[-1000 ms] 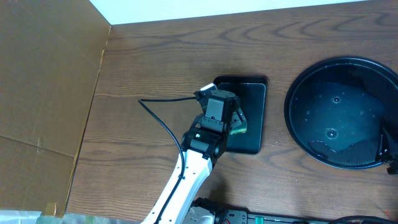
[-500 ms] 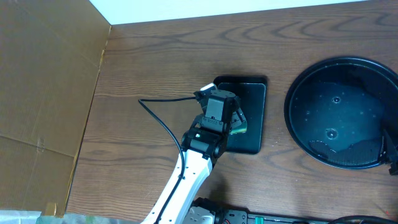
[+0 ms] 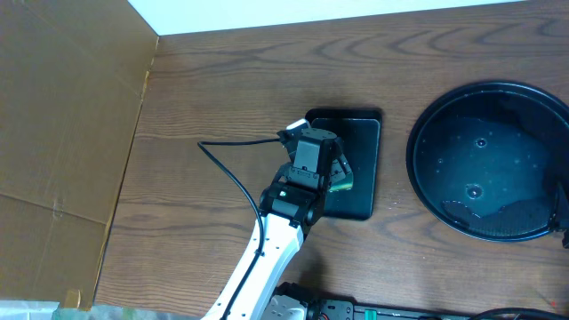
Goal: Clean dirty plates on tray and stack at the side
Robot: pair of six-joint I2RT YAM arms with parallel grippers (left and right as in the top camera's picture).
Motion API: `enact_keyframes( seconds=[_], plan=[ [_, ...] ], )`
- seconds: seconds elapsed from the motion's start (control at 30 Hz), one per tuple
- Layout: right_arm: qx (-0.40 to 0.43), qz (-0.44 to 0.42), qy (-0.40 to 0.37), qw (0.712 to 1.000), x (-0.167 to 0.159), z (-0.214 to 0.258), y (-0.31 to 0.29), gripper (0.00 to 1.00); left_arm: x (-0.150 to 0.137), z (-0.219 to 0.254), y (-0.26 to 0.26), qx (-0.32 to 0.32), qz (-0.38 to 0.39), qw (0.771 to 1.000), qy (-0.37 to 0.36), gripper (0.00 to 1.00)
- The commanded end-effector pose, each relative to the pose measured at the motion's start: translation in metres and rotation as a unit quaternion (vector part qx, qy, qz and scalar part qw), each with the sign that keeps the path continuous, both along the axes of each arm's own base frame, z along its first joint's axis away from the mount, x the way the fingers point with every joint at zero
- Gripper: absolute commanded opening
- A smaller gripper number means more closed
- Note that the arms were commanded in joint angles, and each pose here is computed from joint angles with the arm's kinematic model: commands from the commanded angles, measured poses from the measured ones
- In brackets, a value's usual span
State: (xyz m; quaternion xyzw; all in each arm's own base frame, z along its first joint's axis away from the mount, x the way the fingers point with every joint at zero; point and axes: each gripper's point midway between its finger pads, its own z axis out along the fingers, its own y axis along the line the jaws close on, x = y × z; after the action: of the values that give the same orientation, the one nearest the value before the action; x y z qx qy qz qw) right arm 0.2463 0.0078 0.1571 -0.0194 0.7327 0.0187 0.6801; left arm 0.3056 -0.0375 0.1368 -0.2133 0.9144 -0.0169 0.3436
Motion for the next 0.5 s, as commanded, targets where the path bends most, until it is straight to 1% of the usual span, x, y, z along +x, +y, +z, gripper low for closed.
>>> enact_keyframes(
  seconds=[0.0, 0.17, 0.47],
  plan=[
    [-0.033, -0.004, 0.000, 0.999, -0.0004, -0.0007, -0.0011, 0.99, 0.0023, 0.0034, 0.0019, 0.003, 0.003, 1.000, -0.003, 0.82],
    [-0.031, 0.013, -0.005, 0.999, -0.0006, 0.0010, 0.0047, 0.99, 0.0023, 0.0034, 0.0019, 0.003, 0.003, 1.000, -0.003, 0.82],
    [-0.032, 0.014, -0.005, 0.999, -0.0006, 0.0011, 0.0051, 0.99, 0.0023, 0.0034, 0.0019, 0.003, 0.003, 1.000, -0.003, 0.82]
  ],
)
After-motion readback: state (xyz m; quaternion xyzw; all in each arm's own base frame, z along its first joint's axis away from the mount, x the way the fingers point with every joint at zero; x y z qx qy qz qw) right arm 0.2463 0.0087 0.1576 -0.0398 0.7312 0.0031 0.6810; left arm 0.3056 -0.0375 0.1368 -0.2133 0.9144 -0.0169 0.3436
